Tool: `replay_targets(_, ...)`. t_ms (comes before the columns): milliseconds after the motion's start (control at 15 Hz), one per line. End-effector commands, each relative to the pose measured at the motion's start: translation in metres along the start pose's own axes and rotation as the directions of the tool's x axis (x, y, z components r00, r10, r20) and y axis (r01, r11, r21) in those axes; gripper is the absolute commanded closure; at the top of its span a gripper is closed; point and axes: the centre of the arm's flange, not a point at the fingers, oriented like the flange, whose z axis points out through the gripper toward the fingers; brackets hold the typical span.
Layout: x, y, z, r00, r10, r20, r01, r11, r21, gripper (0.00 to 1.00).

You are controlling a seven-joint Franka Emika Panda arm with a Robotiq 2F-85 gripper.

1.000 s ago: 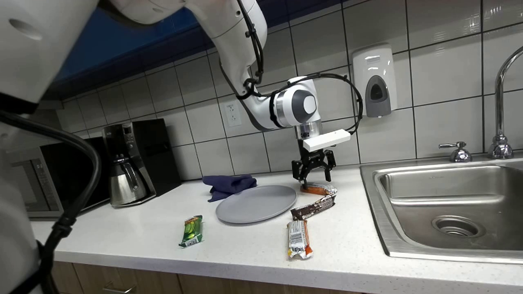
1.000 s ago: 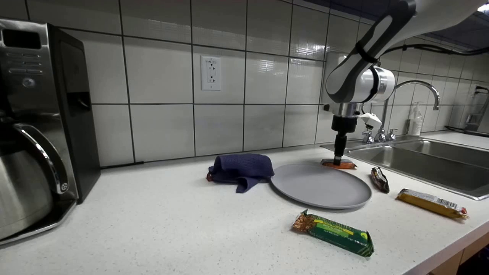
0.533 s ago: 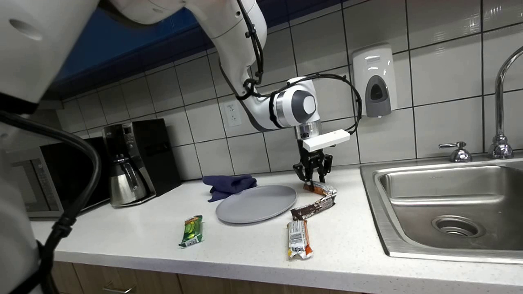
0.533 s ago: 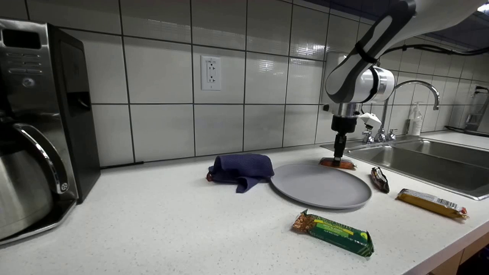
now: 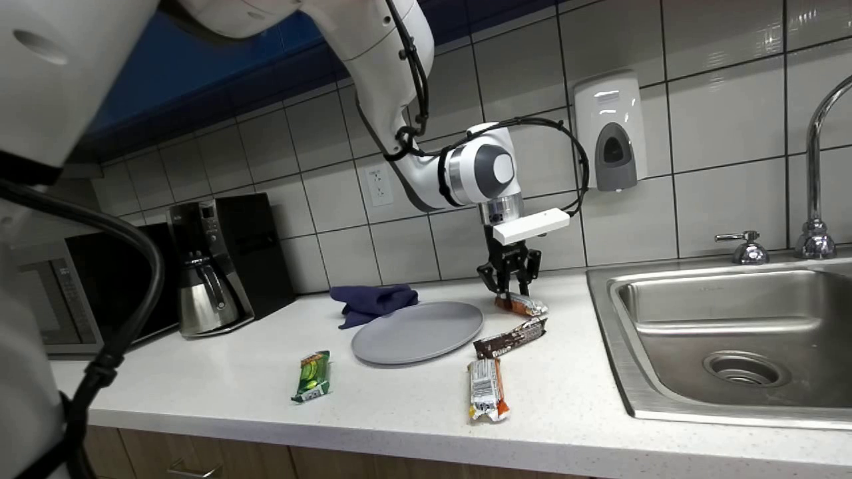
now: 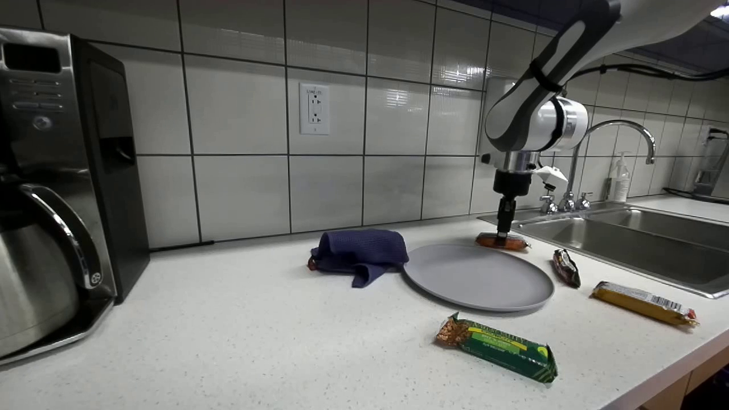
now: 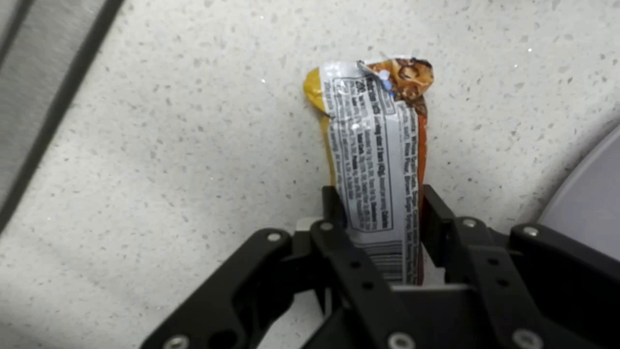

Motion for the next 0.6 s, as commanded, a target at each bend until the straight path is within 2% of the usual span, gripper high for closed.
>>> replay_targets(0, 0.007, -0.003, -0.028, 1.000, -0.025, -0.007, 0.025, 1.000, -0.016, 0.84)
replay_targets(533, 0.034, -0.024, -0.060, 0.997, -0.065, -0.042, 0.063, 0.997, -0.037, 0.84)
